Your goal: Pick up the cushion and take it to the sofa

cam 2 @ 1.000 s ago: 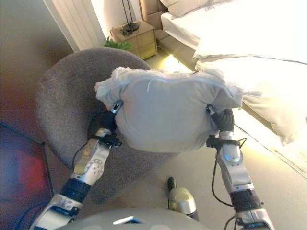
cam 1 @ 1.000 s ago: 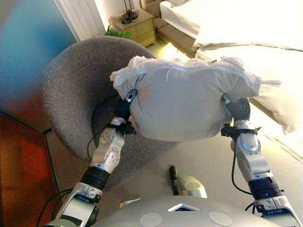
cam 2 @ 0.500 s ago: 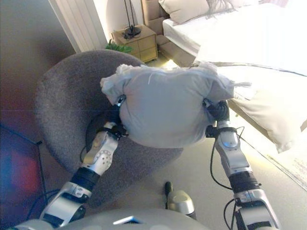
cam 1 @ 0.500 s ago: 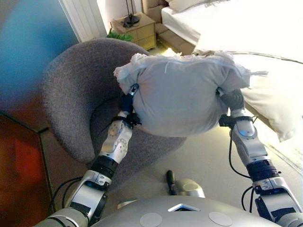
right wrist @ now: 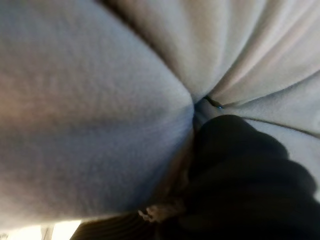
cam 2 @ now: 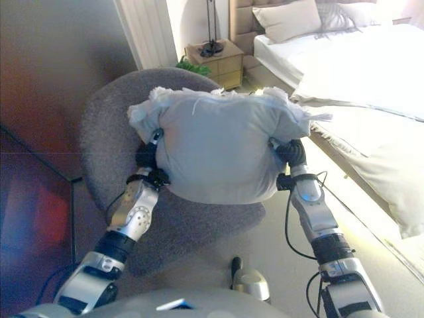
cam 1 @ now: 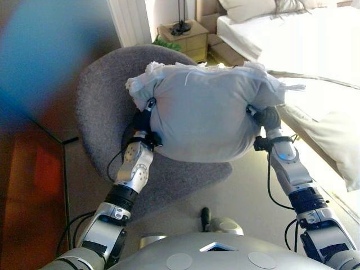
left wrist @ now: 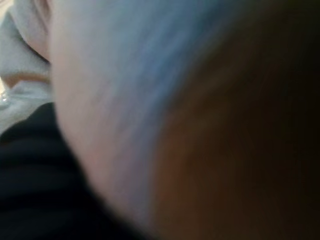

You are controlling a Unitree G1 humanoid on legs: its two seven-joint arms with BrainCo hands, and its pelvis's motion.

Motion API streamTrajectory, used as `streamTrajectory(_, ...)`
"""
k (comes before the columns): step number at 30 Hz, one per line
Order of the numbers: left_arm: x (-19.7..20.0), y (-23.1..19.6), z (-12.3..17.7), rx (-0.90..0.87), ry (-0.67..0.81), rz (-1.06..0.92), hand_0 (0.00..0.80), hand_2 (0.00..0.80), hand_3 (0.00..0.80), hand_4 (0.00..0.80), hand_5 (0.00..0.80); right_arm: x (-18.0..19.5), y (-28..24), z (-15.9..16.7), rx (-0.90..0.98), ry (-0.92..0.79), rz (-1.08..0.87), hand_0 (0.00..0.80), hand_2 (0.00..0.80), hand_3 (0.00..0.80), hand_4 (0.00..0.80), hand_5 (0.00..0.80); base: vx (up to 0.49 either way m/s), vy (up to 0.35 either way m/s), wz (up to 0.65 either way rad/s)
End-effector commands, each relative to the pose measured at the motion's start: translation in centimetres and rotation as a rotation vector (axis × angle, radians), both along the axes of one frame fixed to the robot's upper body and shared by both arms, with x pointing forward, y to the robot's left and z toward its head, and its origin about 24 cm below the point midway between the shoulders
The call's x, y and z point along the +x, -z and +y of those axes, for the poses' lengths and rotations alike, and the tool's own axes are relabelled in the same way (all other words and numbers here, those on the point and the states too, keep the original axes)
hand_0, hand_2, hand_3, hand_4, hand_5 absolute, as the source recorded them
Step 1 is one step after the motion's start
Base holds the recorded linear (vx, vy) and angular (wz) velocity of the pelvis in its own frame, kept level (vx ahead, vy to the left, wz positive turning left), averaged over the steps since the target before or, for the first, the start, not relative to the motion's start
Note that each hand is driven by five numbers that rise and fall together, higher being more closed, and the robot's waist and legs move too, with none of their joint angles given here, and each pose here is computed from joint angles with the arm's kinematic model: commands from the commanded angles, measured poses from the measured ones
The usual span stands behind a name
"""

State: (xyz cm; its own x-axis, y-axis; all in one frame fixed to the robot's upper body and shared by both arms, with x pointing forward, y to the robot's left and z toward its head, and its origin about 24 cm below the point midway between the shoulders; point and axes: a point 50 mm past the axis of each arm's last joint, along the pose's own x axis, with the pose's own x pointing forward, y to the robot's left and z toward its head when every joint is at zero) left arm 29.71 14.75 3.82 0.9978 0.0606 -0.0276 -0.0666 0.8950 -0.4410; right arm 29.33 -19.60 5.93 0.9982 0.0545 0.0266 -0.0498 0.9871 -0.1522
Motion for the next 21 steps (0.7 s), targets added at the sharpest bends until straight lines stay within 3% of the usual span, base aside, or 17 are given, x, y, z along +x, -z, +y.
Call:
streamTrajectory(1, 1.5, -4.9, -4.5, 0.001, 0.150, -0.260, 0.800, 0.800, 0.800, 0.800, 0.800, 3.1, -5.1, 7.4, 0.070, -0.265, -0.196, 0.800, 0.800, 0.800, 0.800, 0.800, 0.028, 0.045, 0.17)
streamTrajectory(21, 5.0, -3.7, -5.1, 0.126, 0.133, -0.081, 0.800, 0.800, 0.800, 0.800, 0.800, 7.3, -5.3, 12.3, 0.093, -0.187, 0.006, 0.800, 0.800, 0.800, 0.800, 0.800, 0.055, 0.055, 0.15)
